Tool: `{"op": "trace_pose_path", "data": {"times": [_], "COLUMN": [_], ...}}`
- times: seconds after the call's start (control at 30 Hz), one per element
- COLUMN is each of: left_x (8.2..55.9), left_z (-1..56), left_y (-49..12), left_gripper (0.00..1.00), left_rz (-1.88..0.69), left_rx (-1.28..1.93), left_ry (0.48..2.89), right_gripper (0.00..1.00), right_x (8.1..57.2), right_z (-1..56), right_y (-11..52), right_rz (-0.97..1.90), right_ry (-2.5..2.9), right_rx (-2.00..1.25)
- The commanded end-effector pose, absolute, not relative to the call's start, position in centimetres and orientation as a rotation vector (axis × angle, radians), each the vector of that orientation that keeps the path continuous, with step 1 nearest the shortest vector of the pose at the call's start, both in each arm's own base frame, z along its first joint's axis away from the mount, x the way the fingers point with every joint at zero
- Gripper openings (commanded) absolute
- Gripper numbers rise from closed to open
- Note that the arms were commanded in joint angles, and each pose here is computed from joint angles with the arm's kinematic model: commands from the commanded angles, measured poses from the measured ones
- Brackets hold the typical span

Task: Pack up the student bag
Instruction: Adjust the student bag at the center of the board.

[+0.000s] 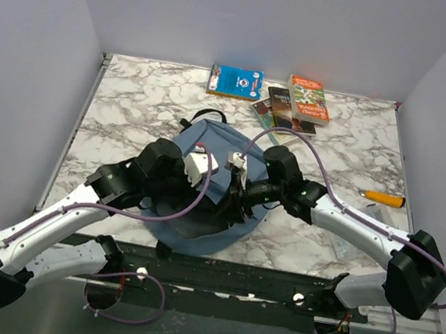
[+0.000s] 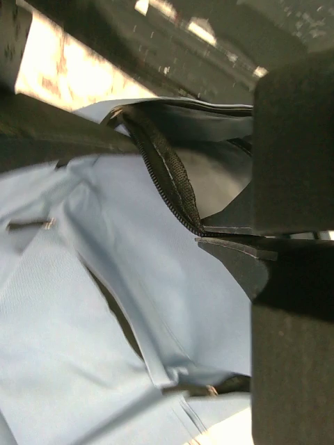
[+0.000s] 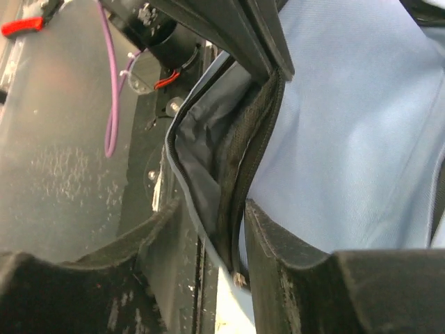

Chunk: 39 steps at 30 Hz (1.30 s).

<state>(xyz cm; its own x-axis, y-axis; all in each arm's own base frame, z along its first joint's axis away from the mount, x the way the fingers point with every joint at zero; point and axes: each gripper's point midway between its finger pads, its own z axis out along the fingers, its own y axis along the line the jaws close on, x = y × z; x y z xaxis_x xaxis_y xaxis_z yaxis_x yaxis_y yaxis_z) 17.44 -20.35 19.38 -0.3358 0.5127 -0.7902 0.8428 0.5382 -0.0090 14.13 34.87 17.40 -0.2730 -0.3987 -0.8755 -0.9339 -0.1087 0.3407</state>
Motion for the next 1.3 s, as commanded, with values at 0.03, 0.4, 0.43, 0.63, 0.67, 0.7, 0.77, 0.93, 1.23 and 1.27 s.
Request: {"op": "trace_pose_path", "data": {"times": [0.03, 0.4, 0.43, 0.63, 0.67, 0.7, 0.77, 0.93, 1.23, 1.27], "left_x": [20.6, 20.5, 20.5, 20.6, 20.5, 20.5, 20.3, 19.6, 22.2, 22.7], "left_z": [21.9, 27.8, 28.0, 29.5, 29.7, 29.7, 29.6, 28.5, 27.6, 27.6], "left_y": [-15.4, -8.7, -8.6, -8.0, -7.9, -7.9, -9.3, -14.9, -19.0, -19.3], "left_gripper": [0.0, 0.0, 0.0, 0.0, 0.0, 0.0, 0.0, 0.0, 0.0, 0.0], "left_rz": [-0.236, -0.174, -0.186, -0.232, -0.239, -0.254, -0.322, -0.563, -0.574, -0.567], "left_rx": [0.763, 0.156, 0.126, -0.032, -0.053, -0.066, -0.021, 0.13, 0.249, 0.26], "left_ry": [2.049, 1.901, 1.897, 1.864, 1.859, 1.855, 1.866, 1.958, 2.059, 2.059], "right_gripper": [0.5, 0.78, 0.79, 0.78, 0.78, 0.78, 0.78, 0.78, 0.83, 0.83], "right_x": [17.4, 26.2, 26.1, 24.7, 24.8, 25.1, 26.6, 35.1, 45.8, 45.2], "right_z": [19.0, 15.0, 14.4, 12.4, 12.2, 12.3, 12.3, 13.4, 14.2, 13.6], "right_y": [35.3, 30.6, 31.0, 36.2, 37.0, 37.8, 39.5, 45.2, 39.6, 38.1], "right_rz": [1.311, 0.901, 0.936, 1.332, 1.383, 1.427, 1.465, 1.386, 0.751, 0.699], "right_ry": [1.869, 2.306, 2.335, 2.416, 2.414, 2.396, 2.364, 2.298, 2.348, 2.362], "right_rx": [-1.027, -0.053, -0.033, -0.001, 0.001, -0.004, -0.025, -0.229, -0.293, -0.283]}}
